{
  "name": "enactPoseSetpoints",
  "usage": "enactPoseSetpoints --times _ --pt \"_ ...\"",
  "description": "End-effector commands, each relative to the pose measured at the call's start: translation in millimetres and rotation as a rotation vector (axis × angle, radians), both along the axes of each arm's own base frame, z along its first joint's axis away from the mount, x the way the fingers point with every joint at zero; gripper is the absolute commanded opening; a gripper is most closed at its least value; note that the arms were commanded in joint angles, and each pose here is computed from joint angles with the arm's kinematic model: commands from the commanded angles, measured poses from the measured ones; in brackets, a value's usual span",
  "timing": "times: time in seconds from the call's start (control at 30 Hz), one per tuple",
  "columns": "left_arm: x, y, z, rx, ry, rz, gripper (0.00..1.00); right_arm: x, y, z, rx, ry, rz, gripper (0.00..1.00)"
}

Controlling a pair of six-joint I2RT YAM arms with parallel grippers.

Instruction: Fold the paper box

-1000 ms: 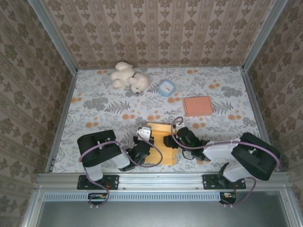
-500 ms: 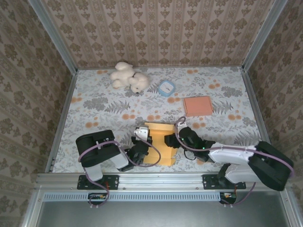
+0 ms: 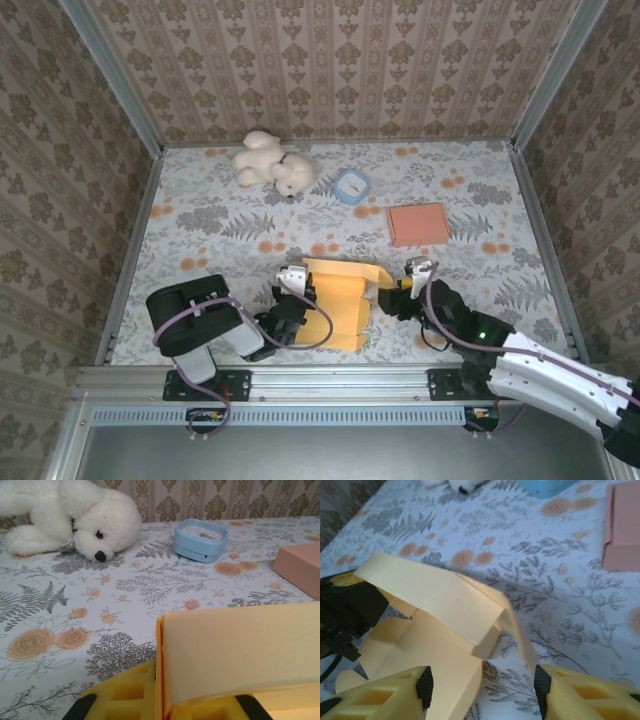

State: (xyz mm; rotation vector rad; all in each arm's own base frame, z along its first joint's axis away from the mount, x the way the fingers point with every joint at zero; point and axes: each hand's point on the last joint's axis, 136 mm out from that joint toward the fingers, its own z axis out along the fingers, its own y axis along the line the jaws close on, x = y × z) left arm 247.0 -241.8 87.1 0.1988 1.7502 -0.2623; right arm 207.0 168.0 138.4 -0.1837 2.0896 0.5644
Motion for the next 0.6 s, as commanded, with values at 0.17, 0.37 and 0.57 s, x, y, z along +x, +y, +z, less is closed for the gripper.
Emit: enactPoseSetpoints --times 0.17,0.37,0.57 --pt "4.2 17.9 -0.8 -0.051 0.075 -0.011 0.09 0.9 -38.5 -16.8 -0.146 -0.015 -0.12 0.6" --pt "1.6 18.7 7.9 -0.074 0.085 -0.052 0.09 8.4 -29.0 -21.7 -0.172 -0.001 -0.107 0.59" --pt "0.2 19.0 9.6 -0.058 0.096 -0.062 0.09 12.5 -12.7 -11.5 -0.11 0.005 -0.076 0.59"
